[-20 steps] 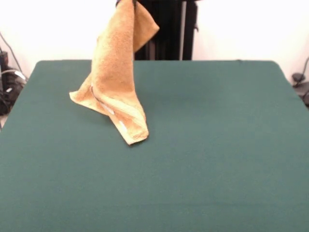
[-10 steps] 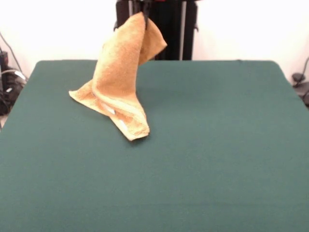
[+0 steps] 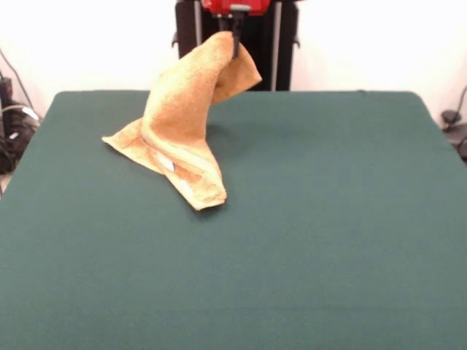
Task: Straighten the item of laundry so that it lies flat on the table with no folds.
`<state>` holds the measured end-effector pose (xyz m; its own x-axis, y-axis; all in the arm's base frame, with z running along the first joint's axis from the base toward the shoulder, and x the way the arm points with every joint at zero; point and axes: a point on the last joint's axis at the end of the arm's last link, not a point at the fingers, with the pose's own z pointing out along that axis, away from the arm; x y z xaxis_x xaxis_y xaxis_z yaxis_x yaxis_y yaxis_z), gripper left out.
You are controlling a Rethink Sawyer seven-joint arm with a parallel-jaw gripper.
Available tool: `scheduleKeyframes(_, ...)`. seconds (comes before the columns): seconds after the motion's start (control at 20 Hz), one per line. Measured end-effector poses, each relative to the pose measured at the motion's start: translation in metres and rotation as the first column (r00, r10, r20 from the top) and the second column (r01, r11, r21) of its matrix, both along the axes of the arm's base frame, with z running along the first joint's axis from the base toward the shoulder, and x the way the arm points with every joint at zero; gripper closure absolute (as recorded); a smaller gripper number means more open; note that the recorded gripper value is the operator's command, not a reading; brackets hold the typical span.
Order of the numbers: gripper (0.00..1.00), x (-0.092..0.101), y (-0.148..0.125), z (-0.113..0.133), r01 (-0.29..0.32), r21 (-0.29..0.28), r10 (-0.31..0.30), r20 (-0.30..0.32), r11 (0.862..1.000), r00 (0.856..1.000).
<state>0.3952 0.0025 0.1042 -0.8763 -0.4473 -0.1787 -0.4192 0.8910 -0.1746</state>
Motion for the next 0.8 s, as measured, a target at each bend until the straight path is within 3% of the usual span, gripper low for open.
scheduleKeyframes(0.8,1.00,-0.032,0.024,-0.030,0.031,0.020,-0.031,0.002,0.999,1.000)
